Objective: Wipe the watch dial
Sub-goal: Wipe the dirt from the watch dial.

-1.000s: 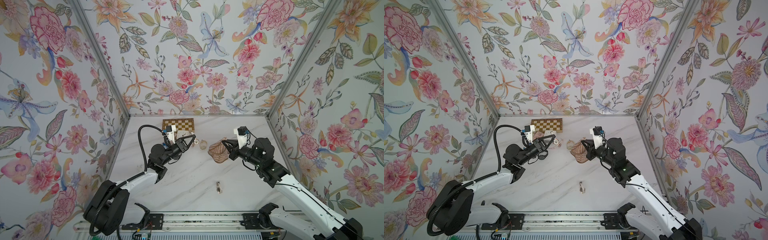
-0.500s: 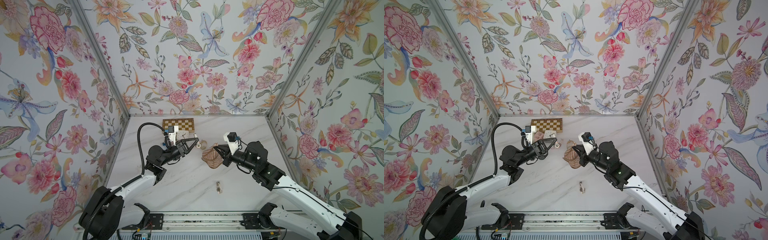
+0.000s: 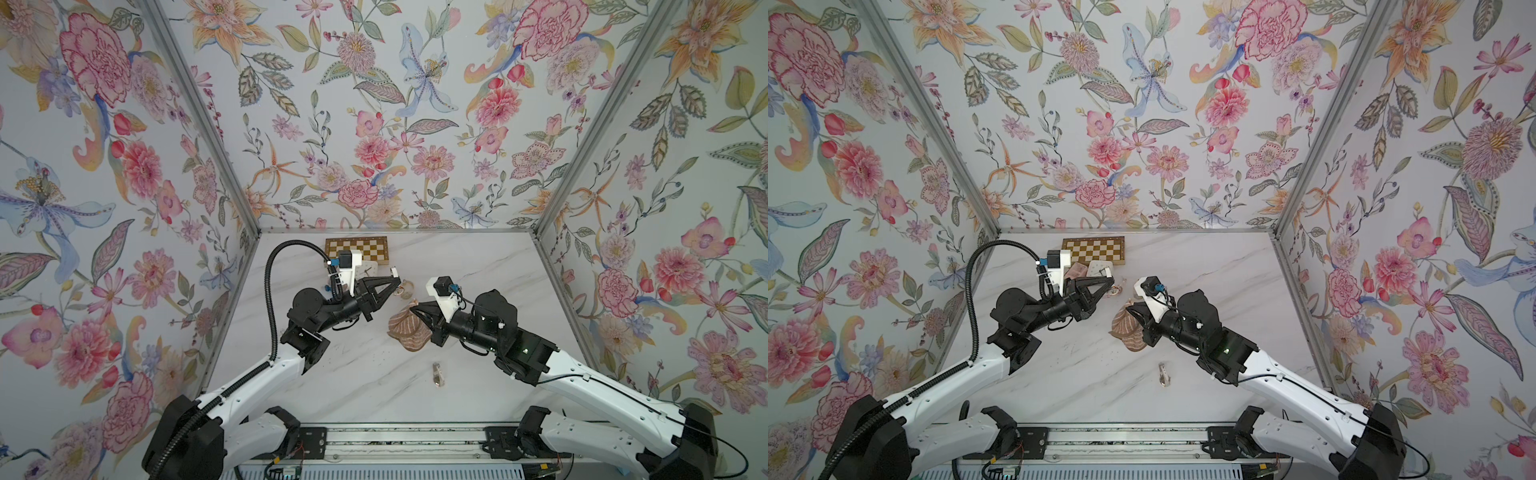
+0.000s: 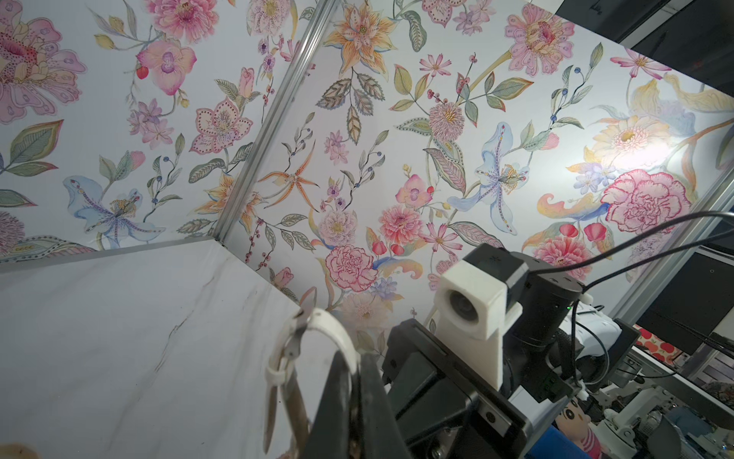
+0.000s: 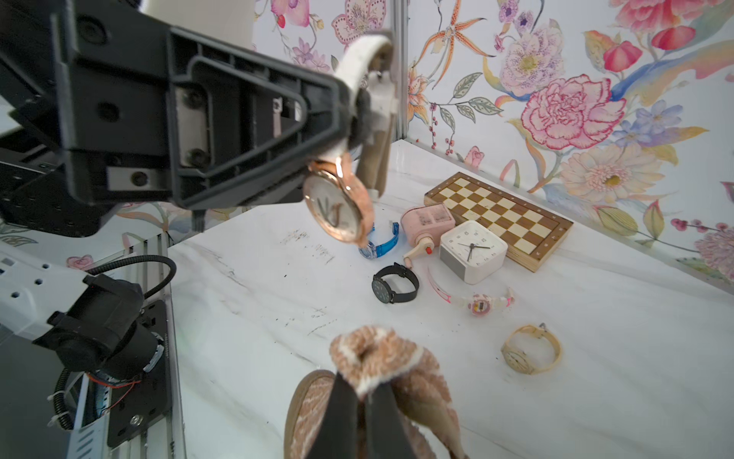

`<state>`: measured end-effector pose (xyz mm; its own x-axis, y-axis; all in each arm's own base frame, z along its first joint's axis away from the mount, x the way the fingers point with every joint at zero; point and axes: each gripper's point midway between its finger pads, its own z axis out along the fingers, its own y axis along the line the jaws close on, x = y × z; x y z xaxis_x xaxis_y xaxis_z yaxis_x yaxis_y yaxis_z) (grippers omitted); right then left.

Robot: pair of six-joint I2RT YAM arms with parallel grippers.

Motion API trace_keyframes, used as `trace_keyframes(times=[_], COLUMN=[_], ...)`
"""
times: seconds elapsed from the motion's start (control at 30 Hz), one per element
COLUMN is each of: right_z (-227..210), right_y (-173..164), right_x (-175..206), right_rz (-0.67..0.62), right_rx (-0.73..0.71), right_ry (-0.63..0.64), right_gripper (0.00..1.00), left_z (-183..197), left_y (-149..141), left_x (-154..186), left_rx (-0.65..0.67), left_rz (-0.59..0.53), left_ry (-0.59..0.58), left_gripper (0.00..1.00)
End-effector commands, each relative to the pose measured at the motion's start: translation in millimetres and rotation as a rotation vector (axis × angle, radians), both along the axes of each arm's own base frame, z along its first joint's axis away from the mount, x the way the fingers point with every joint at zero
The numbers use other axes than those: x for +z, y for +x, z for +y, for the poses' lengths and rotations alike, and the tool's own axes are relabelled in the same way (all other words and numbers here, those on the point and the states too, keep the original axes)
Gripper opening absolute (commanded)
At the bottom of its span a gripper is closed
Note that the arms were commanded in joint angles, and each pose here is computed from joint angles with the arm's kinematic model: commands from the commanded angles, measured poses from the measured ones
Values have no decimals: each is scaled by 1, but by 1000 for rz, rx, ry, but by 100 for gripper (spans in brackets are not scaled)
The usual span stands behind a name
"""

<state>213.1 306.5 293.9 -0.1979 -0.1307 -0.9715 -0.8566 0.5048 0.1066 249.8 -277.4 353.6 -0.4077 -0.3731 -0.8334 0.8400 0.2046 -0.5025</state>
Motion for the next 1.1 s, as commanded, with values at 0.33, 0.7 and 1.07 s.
trace_keyframes(times=[0.33,0.7,1.07], right_z=[21,30,29], right_y=[-12,-7,6], right_x=[33,36,35], right_rz=[-9,11,87], right_rx=[96,100,46], right_ry=[93,106,140], right_gripper=[0,0,0], left_z=[-4,-4,-5], left_y=[-3,-5,-7], left_x=[9,2,1], left_rx=[-15,-19,-10], left_rz=[-46,-45,-49], left_ry=[14,58,76], left_gripper=[0,0,0])
